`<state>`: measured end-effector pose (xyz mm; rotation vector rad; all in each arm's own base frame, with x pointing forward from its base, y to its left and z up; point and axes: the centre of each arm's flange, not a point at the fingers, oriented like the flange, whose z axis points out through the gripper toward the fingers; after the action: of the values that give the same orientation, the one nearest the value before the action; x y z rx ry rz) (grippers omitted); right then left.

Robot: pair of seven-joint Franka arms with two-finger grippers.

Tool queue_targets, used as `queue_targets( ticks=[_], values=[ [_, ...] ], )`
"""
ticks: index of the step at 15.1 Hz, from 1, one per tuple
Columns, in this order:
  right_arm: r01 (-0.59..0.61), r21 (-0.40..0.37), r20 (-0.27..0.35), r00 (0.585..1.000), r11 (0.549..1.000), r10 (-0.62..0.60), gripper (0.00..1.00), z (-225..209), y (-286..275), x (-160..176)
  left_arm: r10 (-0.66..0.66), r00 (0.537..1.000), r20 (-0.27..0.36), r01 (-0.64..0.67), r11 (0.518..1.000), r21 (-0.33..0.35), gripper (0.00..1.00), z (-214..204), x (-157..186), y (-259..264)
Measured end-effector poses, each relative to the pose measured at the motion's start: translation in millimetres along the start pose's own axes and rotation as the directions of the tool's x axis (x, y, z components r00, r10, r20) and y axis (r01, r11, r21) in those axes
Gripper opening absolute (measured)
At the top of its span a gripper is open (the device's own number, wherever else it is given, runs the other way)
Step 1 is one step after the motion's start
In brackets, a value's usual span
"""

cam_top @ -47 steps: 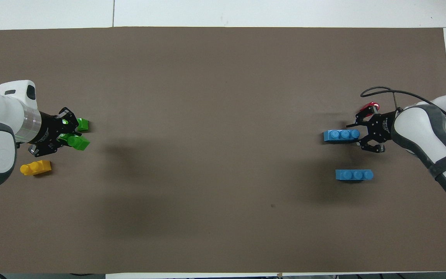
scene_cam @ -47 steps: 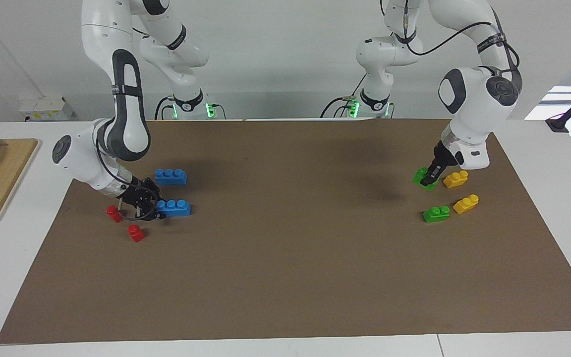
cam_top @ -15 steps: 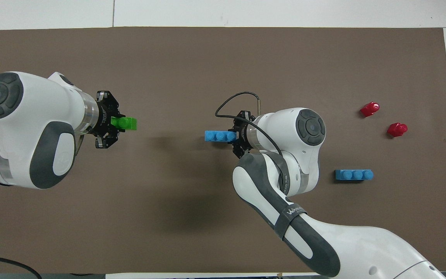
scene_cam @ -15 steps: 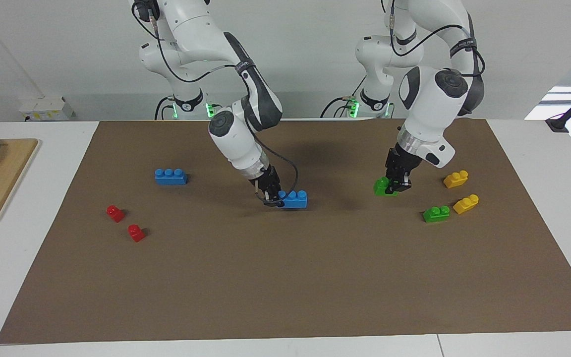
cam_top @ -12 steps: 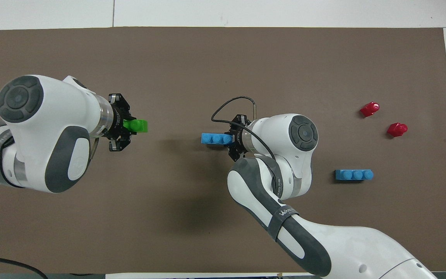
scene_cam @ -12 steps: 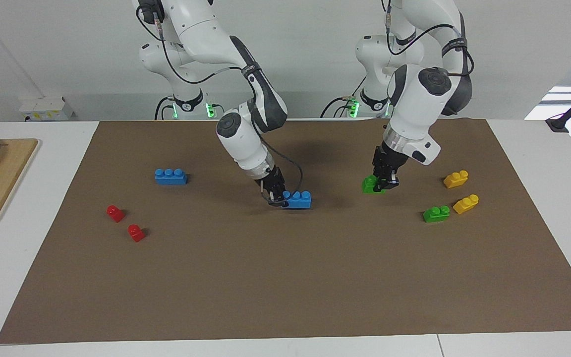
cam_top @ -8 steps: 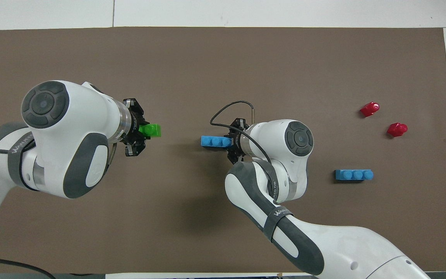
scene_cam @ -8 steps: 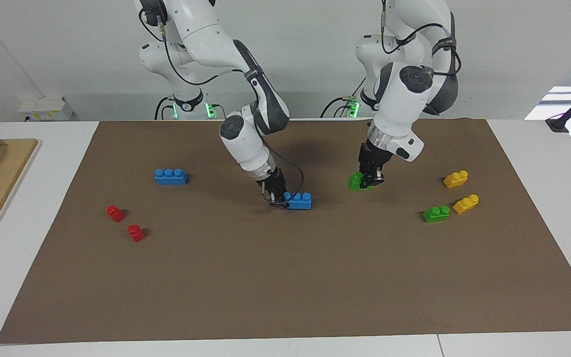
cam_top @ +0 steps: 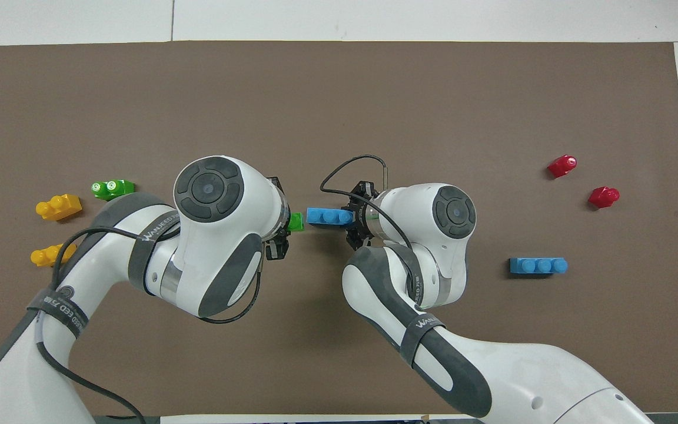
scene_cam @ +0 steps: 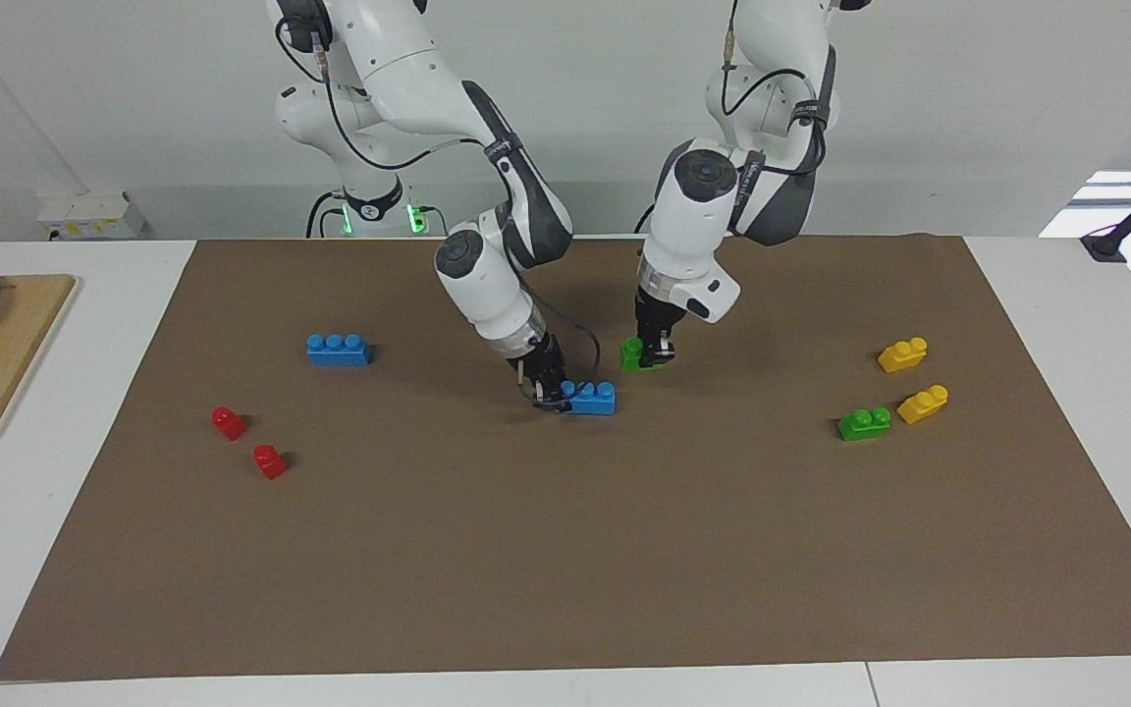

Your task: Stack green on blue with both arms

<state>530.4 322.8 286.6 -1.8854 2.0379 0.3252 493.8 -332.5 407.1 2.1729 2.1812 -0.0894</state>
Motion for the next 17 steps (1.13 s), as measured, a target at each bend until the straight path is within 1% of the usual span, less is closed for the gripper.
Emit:
queue_targets(
  ticks=[4,7,11,17],
  values=[
    [-0.001,0.000,0.000,1.000,1.000,0.001,0.35,0,0,0,-0.014,1.000,0.008,0.014,1.000,-0.004,0.34,10,-23,18],
    [-0.001,0.000,0.000,1.000,1.000,0.001,0.35,0,0,0,-0.004,1.000,0.003,0.004,1.000,-0.004,0.34,21,-36,28],
    [-0.001,0.000,0.000,1.000,1.000,0.001,0.35,0,0,0,0.019,1.000,-0.022,-0.019,1.000,-0.009,0.34,30,-42,27],
    [-0.005,0.001,0.001,1.000,1.000,0.005,0.35,0,-1,1,0.046,0.999,-0.028,-0.046,0.999,-0.004,0.34,35,-55,17]
  ],
)
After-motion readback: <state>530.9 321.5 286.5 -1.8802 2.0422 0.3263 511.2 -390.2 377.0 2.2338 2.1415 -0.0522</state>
